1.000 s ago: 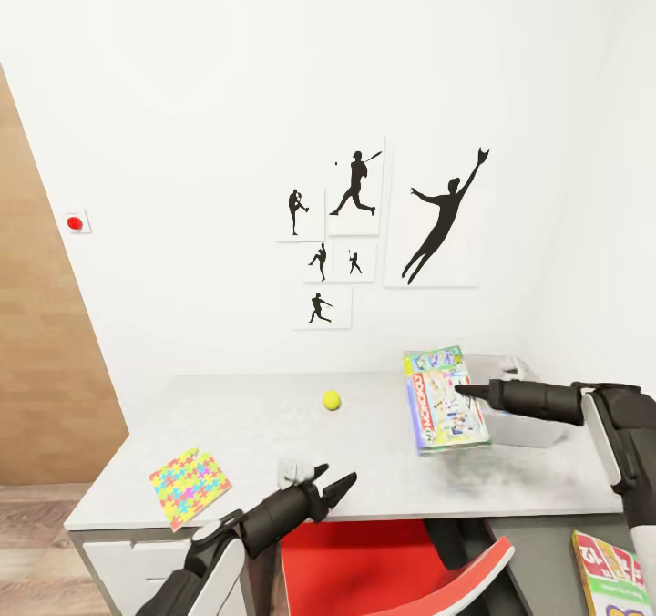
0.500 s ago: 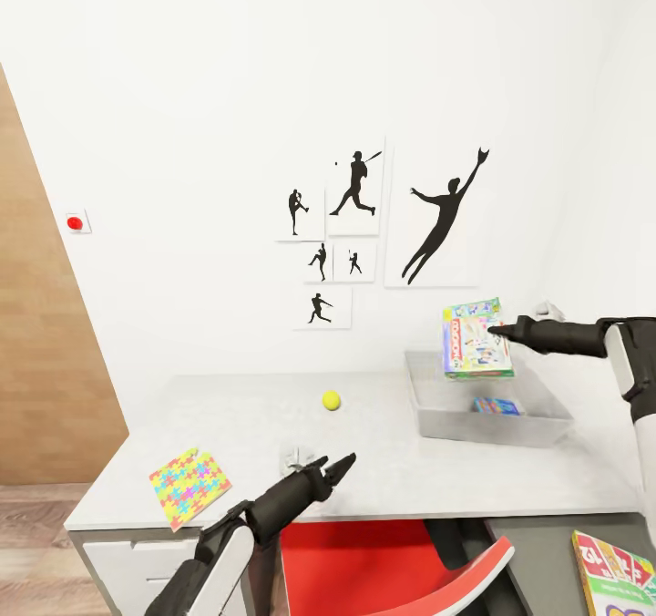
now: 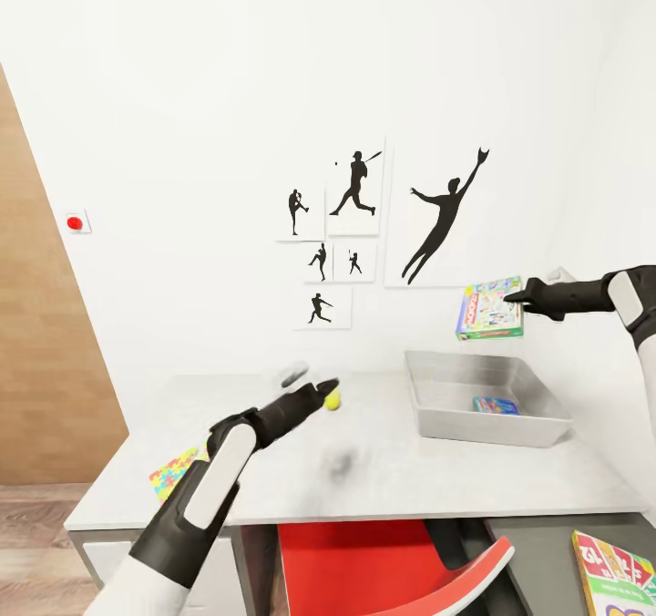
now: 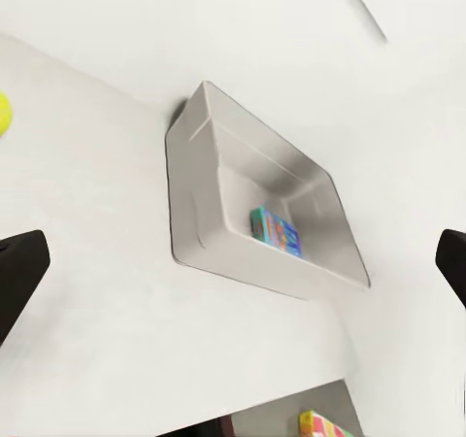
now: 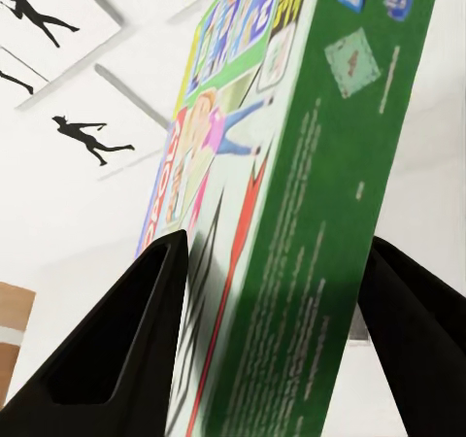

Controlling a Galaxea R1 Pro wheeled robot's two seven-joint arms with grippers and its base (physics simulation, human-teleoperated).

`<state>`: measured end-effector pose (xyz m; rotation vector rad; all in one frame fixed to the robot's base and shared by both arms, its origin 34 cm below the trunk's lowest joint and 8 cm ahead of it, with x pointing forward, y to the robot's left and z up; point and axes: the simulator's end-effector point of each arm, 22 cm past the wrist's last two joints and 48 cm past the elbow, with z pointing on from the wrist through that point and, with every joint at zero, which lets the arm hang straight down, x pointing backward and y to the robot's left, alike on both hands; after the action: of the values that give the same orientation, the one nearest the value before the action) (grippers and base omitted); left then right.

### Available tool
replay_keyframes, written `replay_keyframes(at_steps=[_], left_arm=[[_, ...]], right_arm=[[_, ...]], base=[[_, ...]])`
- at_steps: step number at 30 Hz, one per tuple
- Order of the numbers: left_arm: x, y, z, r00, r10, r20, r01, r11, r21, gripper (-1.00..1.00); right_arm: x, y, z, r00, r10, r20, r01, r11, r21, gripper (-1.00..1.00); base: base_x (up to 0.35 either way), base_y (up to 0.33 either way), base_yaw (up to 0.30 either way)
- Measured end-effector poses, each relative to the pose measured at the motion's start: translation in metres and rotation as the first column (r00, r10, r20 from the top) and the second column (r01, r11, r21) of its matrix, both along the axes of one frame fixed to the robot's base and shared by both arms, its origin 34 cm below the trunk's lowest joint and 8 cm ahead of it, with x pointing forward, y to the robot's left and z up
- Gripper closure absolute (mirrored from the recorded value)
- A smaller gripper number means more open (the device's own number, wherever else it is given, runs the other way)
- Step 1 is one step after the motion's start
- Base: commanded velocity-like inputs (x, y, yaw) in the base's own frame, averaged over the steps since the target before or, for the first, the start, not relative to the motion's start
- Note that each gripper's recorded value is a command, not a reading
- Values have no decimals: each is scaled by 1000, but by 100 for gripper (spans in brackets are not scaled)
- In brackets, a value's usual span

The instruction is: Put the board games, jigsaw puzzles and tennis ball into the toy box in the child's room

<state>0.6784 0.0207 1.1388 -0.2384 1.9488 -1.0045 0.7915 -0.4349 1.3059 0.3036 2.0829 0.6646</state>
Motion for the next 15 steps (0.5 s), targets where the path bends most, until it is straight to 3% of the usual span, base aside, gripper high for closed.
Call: replay_keyframes(at_steps=[5, 7, 11, 15], left_arm=[[23, 2, 45, 998, 0, -63, 1, 1000, 17, -100], [22, 0, 54, 995, 4, -97, 0, 999, 45, -100], [14, 0, 44, 991, 14, -133, -1, 995, 96, -100], [7, 21, 24, 978, 93, -186, -54, 977, 205, -100]], right_arm=[[4, -3, 10, 1000, -15, 17, 15, 1000, -15, 100], [7, 1, 10, 1000, -12, 20, 12, 1000, -19, 100], [11, 11, 6, 1000, -1, 17, 2, 1000, -26, 100], [16, 31, 0, 1000, 22, 4, -22, 999, -32, 100]], base=[[0, 0, 0], [0, 0, 0], [0, 0, 0], [0, 0, 0]])
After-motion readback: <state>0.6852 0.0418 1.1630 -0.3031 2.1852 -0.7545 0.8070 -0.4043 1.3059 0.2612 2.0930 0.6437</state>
